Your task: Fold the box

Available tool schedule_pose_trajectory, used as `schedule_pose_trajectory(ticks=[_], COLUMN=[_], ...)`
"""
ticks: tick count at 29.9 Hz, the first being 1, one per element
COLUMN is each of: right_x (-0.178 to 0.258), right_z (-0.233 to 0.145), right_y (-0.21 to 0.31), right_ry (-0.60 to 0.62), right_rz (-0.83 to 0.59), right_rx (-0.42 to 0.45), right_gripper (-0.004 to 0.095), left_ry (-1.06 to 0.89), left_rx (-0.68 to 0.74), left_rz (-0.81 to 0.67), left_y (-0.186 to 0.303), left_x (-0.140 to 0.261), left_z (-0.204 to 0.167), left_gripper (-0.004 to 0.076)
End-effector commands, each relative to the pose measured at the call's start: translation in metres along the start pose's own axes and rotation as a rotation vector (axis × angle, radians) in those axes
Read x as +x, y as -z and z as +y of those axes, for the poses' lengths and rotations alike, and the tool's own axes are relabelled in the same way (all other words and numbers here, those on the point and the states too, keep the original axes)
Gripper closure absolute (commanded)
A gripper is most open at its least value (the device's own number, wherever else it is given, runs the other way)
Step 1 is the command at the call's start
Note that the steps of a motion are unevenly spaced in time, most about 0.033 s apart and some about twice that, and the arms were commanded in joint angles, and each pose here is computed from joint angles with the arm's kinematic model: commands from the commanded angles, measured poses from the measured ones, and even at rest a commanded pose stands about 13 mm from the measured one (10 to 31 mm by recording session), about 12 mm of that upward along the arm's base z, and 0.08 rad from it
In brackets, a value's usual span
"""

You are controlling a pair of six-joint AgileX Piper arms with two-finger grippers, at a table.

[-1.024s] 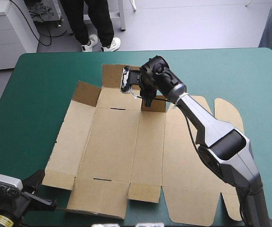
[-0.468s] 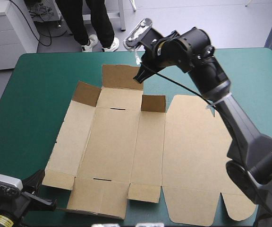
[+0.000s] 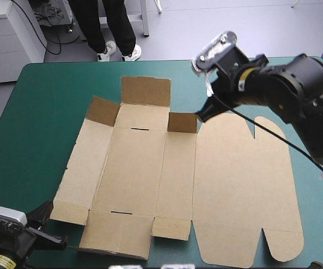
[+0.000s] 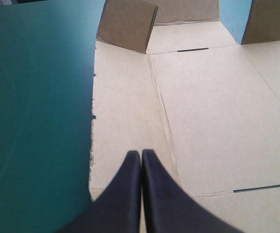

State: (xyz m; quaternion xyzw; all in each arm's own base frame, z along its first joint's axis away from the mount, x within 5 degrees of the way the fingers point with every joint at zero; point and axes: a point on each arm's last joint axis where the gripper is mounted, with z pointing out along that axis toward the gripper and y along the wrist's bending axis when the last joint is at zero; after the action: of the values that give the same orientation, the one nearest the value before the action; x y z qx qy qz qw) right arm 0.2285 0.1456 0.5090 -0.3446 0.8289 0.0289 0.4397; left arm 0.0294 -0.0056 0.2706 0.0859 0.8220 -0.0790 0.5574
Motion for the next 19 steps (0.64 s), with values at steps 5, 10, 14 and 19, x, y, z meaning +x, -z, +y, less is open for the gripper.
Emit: schedule_pose_trajectory(ticks=[5,10,14,19], right_x=[0.08,0.14,0.19,0.237], right_z=[0.013,0.028,0.041,0.052], right_y=[0.027,0.033,0.036,0.037], right_ry=[-0.087,-0.165,-0.191,-0.223], right_rz=[0.038,-0.019,-0.052,-0.078], right_rx=[0.027,0.022,0.017,0.015], right_gripper=[0.092,0.092,0.092,0.092], left_ry=[0.009,0.009,0.009,0.009], left_rx=[0.008,0.008,0.008,0.008], left_rz=[-0.078,-0.079,-0.079,-0.079], left_y=[0.002,0.002,0.002,0.002], left_x=[-0.013,-0.013,-0.013,-0.013], left_z=[-0.001,-0.001,-0.001,-0.001], left_gripper=[0.0732,0.0732,0.0732,0.0732])
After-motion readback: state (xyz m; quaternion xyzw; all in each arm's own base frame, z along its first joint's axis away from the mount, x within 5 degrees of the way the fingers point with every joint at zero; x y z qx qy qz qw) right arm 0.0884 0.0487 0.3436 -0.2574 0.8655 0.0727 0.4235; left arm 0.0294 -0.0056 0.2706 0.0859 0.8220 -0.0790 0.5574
